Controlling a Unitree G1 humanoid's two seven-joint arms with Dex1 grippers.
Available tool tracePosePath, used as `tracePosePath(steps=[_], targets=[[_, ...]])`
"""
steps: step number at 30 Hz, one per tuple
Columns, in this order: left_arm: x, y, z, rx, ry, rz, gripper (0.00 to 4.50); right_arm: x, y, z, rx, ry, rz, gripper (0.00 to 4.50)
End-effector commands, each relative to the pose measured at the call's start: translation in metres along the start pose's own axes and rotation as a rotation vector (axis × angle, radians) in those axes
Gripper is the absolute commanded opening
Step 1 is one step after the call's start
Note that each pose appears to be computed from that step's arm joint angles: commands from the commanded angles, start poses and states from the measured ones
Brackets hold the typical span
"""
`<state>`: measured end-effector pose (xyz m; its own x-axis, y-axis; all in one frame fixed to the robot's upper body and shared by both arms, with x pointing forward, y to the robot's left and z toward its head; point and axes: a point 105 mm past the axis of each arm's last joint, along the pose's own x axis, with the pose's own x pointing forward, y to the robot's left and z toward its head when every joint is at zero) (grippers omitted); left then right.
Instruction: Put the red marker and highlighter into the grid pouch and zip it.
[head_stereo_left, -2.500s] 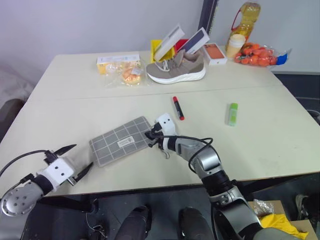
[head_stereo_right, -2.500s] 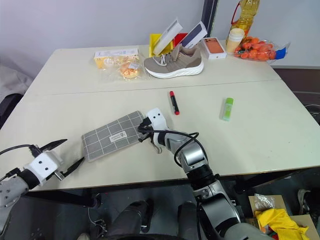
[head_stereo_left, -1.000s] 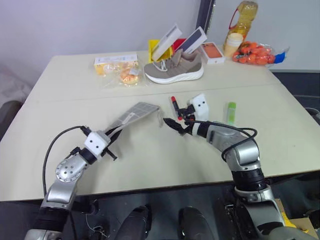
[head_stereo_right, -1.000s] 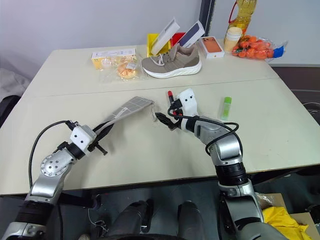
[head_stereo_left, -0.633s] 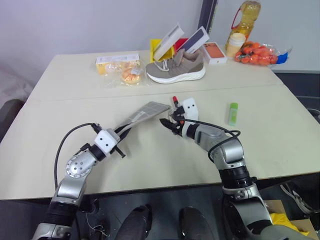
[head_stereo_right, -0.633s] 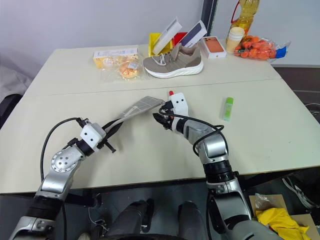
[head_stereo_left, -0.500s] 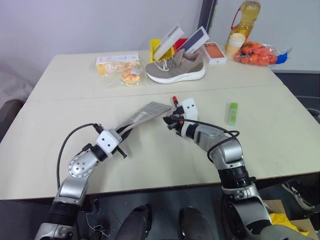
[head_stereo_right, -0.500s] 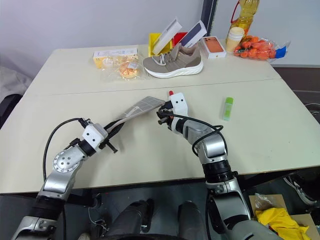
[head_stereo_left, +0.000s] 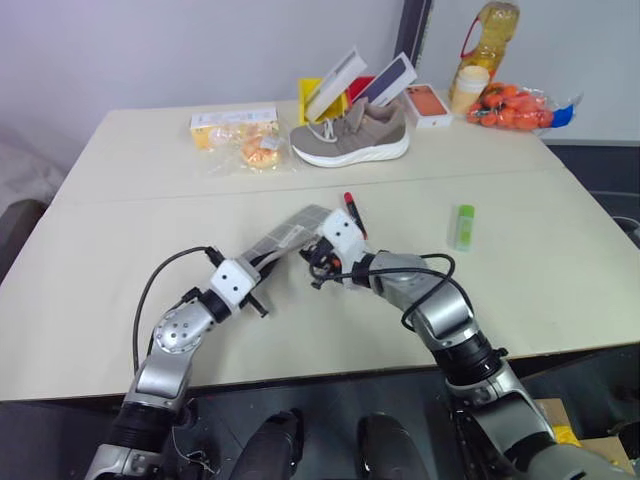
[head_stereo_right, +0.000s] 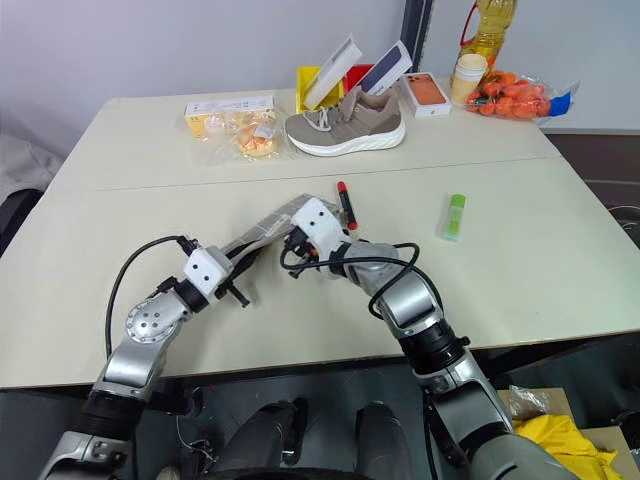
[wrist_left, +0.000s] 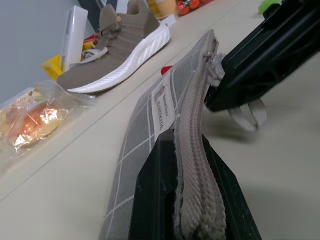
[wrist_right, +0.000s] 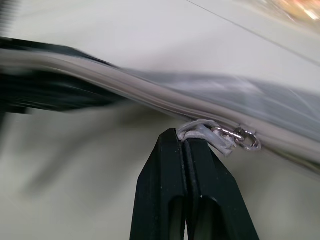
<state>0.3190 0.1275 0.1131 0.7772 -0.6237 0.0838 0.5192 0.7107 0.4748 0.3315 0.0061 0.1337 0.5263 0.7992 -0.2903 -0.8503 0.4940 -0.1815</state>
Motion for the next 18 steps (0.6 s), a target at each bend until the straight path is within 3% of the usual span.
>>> tracePosePath(steps=[1, 4, 11, 15, 18], targets=[[0.009, -0.004, 0.016, 0.004, -0.052, -0.006, 0.0, 0.005, 0.045, 0.037, -0.142, -0.086, 0.194, 0.02], [0.013, -0.005, 0.018, -0.001, -0.053, -0.002, 0.0, 0.006, 0.062, 0.043, -0.163, -0.095, 0.26, 0.02], [0.014, -0.002, 0.016, -0.012, -0.043, 0.034, 0.0, 0.004, 0.055, 0.043, -0.153, -0.085, 0.25, 0.02], [0.012, 0.008, 0.014, -0.002, -0.031, 0.075, 0.0, -0.01, 0.026, 0.033, -0.139, -0.049, 0.165, 1.34], [0.006, 0.021, 0.011, 0.021, -0.007, 0.131, 0.0, -0.025, -0.013, 0.021, -0.124, -0.009, 0.002, 3.01]])
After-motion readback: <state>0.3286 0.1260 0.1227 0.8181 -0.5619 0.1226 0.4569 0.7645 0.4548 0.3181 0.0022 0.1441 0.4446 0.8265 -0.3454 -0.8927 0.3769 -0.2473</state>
